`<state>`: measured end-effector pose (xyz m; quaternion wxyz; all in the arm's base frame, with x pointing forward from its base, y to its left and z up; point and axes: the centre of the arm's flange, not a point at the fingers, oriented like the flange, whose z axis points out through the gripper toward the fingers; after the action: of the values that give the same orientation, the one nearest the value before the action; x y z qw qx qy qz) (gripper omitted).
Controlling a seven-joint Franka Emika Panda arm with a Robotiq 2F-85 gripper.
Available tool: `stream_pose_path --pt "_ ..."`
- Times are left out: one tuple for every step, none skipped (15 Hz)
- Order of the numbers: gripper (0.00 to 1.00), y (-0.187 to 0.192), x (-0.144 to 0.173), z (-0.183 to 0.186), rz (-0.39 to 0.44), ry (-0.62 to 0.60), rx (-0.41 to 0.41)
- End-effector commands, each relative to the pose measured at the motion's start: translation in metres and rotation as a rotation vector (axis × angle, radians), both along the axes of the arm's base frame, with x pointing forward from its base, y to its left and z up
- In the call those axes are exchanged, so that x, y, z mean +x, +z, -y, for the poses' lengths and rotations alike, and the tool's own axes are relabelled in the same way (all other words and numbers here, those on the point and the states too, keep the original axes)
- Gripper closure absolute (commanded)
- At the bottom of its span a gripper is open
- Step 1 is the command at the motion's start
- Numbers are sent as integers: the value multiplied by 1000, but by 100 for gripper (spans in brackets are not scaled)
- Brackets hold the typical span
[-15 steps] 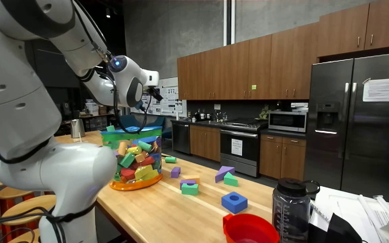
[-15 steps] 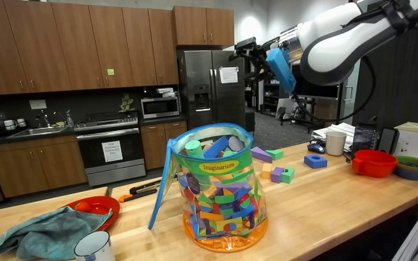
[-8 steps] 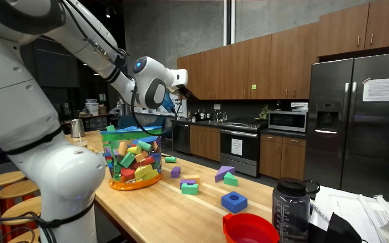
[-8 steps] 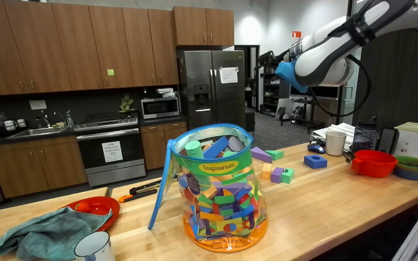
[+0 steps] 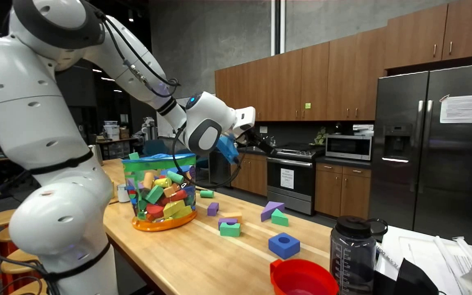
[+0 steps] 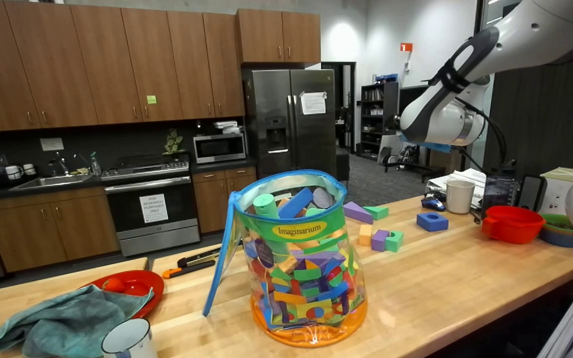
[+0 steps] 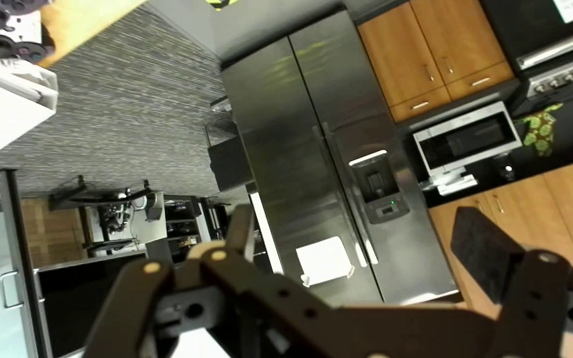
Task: Put the purple block to the right into the bag
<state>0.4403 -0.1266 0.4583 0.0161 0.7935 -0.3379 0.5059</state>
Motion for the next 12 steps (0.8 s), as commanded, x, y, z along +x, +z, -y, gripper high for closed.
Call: stream_pose_path --pt "0 -7 0 2 -15 -3 0" --pt "0 -10 1 2 -22 -2 1" --pt "0 -10 1 2 -23 -1 0" --pt "0 -10 1 2 -23 0 -1" --pt "0 -10 1 1 -22 0 -1" --pt "0 -9 2 0 -22 2 -2" --pt "0 -10 2 0 -23 3 -2" --pt "0 -9 2 0 -23 3 -2" --pt "0 -10 2 0 -23 2 -2" --pt "0 -9 2 0 -23 3 -2" --pt "0 -9 2 0 -23 3 -2" --pt "0 -9 2 0 -23 3 -2"
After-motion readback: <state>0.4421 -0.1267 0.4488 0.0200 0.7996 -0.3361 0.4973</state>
